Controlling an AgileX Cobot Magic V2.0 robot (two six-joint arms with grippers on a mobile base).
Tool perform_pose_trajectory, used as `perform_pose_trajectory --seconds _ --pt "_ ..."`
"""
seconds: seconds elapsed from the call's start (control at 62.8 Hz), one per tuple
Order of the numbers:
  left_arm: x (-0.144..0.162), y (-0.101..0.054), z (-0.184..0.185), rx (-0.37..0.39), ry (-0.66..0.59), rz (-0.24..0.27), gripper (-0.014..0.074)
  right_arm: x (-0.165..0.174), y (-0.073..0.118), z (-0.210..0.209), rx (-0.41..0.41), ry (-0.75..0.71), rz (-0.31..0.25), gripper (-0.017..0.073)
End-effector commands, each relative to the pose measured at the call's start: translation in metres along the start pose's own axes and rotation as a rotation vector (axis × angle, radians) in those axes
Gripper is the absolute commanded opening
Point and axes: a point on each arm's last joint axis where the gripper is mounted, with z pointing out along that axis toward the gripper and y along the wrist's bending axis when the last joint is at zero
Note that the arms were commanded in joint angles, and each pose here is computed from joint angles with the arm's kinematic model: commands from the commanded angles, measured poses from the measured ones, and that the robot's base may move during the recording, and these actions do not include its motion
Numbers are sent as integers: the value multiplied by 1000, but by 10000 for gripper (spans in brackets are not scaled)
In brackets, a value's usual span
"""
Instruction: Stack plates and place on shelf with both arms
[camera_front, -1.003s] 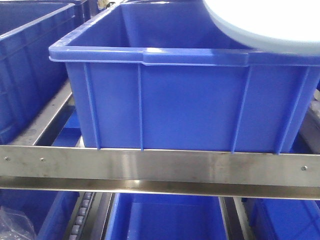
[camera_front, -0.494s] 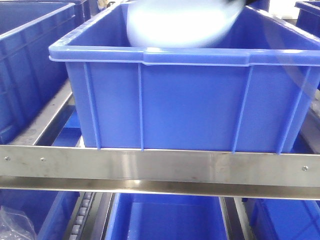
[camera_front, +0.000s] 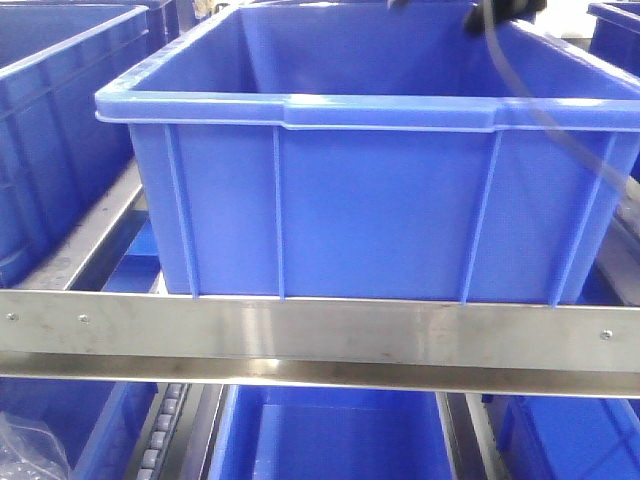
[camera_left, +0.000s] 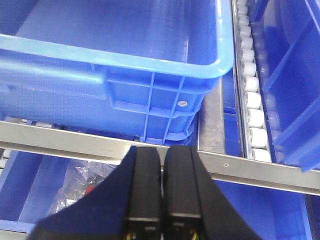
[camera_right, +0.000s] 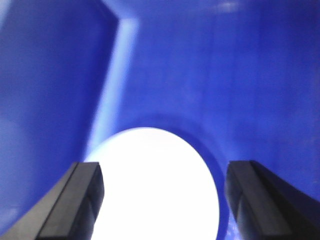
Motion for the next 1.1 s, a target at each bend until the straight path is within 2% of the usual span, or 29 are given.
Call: perform_pose_trajectory --seconds 0.0,0.032,0.127,0.191,0.255,0.287,0.446,0.605,0.796,1.083 --pt "-15 -3 -4 24 -101 -4 91 -29 10 -59 -31 -247 -31 453" --pt "-15 -3 -4 24 -101 -4 91 -28 8 -69 -28 -274 -36 377" --pt "-15 -3 -4 24 -101 -4 92 -17 0 -105 -8 -360 -49 27" --pt "-15 -3 -4 24 -101 -4 91 -7 -8 -130 11 -441 -46 90" --pt "-15 -3 -4 24 -101 -4 91 6 -19 -156 44 -506 -60 43" --pt "-15 -3 -4 24 -101 -4 92 14 -24 -165 63 -523 -63 52" --pt "-15 -3 -4 24 -101 -4 92 63 -47 -231 199 -656 -146 56" --pt "-15 -3 -4 24 -101 -4 91 113 -58 -264 301 -729 -214 56" --pt "-15 -3 -4 24 -101 -4 91 151 -62 -273 311 -762 -223 56" --pt "-15 -3 -4 24 -101 -4 91 155 -60 -280 305 -792 -230 56"
